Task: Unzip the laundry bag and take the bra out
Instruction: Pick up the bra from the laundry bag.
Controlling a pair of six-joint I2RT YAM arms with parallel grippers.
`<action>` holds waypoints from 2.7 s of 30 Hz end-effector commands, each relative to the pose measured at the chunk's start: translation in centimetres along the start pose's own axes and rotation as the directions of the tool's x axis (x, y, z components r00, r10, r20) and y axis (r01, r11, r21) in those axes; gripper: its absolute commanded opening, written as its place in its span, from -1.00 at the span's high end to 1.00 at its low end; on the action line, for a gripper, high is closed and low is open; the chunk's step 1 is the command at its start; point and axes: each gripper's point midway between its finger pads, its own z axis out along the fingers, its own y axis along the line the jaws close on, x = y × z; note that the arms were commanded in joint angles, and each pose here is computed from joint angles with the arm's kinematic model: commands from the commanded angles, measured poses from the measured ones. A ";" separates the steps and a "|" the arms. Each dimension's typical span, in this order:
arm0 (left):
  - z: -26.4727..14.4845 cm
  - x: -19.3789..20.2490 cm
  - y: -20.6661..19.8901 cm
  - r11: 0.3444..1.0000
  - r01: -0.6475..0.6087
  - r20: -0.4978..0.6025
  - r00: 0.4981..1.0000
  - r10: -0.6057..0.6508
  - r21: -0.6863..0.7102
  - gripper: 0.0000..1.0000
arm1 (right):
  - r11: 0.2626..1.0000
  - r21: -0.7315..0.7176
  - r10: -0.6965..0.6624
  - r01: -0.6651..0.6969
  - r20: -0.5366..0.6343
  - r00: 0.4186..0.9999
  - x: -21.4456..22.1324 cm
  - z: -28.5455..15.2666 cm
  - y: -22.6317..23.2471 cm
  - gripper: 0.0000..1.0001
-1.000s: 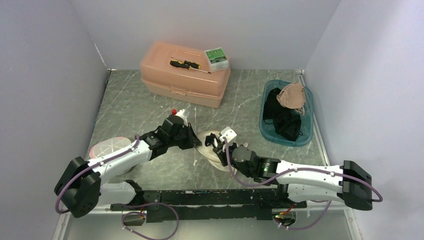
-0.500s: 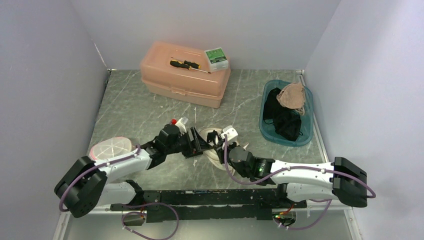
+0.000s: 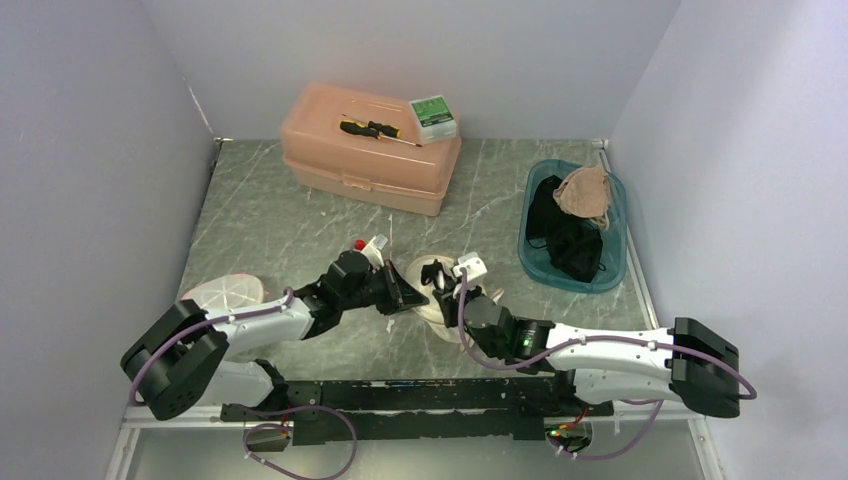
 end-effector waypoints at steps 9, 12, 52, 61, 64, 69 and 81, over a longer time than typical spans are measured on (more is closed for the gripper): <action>-0.3 0.2 4.9 0.976 -0.082 0.032 0.995 0.090 -0.204 0.95 | 0.977 -0.043 0.211 -0.208 0.102 0.972 -3.3 -1.2 0.0 1.00; -0.3 0.3 5.5 0.973 -0.084 0.034 0.995 0.094 -0.216 0.95 | 0.970 -0.080 0.238 -0.231 0.092 0.967 -3.4 -1.3 0.3 1.00; -0.4 0.9 3.8 0.967 -0.151 0.018 0.987 0.158 -0.206 0.95 | 0.955 -0.173 0.212 -0.242 -0.175 0.961 -0.5 0.6 2.8 1.00; -0.9 0.4 4.5 0.952 -0.155 0.031 0.985 0.169 -0.263 0.95 | 0.879 -0.463 0.083 -0.113 -0.084 0.993 -6.6 -4.2 6.3 1.00; -0.8 0.3 4.2 0.950 -0.160 0.028 0.984 0.173 -0.268 0.95 | 0.826 -0.560 -0.006 -0.060 -0.116 0.993 -6.1 -5.3 7.9 1.00; -0.6 0.0 3.5 0.950 -0.169 0.027 0.983 0.182 -0.262 0.95 | 0.707 -0.705 -0.013 -0.063 -0.103 0.995 -7.1 -7.9 10.2 1.00; -0.7 0.2 4.2 0.949 -0.152 0.028 0.986 0.166 -0.277 0.95 | 0.707 -0.703 0.289 -0.081 0.182 0.940 -16.8 -11.5 7.6 1.00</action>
